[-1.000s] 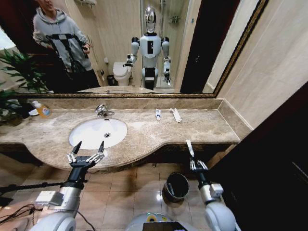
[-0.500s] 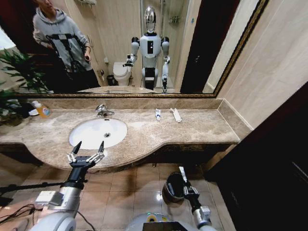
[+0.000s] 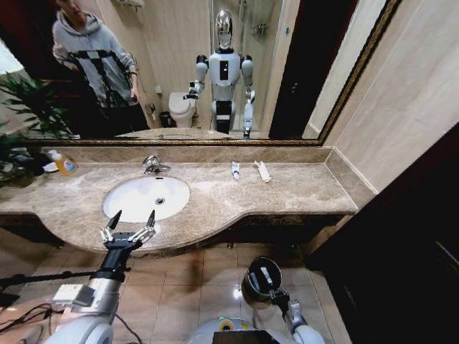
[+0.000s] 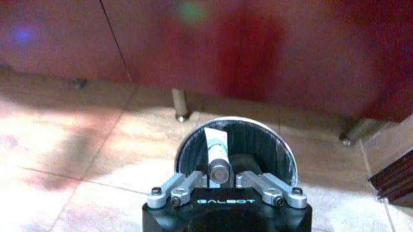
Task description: Pick up the trash from the sink and place it in the trash bin.
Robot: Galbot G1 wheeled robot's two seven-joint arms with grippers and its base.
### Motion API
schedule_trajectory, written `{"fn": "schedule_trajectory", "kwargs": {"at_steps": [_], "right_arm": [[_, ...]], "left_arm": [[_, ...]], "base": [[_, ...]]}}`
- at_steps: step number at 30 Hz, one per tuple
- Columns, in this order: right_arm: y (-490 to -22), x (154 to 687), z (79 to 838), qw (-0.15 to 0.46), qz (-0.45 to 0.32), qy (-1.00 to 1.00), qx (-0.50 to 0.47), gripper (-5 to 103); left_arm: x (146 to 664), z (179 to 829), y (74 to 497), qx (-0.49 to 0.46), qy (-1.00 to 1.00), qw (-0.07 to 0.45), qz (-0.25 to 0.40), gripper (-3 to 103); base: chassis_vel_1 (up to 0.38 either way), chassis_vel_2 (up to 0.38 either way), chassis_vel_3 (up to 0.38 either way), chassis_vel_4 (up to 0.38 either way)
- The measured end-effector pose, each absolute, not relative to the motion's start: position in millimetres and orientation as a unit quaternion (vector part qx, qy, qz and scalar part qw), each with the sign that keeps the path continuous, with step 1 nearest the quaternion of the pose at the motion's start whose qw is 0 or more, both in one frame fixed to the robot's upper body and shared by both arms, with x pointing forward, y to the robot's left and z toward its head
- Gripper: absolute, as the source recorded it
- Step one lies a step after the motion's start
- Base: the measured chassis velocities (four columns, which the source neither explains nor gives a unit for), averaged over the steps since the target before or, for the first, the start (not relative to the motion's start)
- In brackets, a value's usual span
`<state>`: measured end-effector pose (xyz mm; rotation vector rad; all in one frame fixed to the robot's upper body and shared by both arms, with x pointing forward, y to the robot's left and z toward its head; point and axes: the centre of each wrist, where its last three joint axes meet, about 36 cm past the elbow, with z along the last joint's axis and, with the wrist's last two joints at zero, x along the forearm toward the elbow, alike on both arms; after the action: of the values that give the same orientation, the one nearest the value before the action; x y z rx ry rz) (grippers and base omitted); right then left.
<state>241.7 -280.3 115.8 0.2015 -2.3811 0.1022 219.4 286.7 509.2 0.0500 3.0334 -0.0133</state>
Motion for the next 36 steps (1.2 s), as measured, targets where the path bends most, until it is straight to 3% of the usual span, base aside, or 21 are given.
{"fn": "schedule_trajectory", "kwargs": {"at_steps": [12, 28, 31, 33, 36], "right_arm": [[-279, 302, 70, 0.419, 0.061, -0.904, 0.062, 18], [-300, 303, 44, 0.460, 0.054, -0.886, 0.033, 14], [-295, 303, 44, 0.458, 0.053, -0.887, 0.036, 28], [-293, 303, 43, 0.458, 0.052, -0.887, 0.036, 28], [-288, 301, 43, 0.458, 0.056, -0.886, 0.038, 44]], "left_arm": [[219, 509, 287, 0.016, 0.998, 0.054, -0.004, 100], [219, 509, 287, 0.016, 0.998, 0.054, -0.004, 100], [219, 509, 287, 0.016, 0.998, 0.054, -0.004, 100], [219, 509, 287, 0.016, 0.998, 0.054, -0.004, 100], [219, 509, 287, 0.016, 0.998, 0.054, -0.004, 100]], "base": [[0.000, 0.000, 0.000, 0.000], [0.000, 0.000, 0.000, 0.000], [0.000, 0.000, 0.000, 0.000], [0.000, 0.000, 0.000, 0.000], [0.000, 0.000, 0.000, 0.000]]}}
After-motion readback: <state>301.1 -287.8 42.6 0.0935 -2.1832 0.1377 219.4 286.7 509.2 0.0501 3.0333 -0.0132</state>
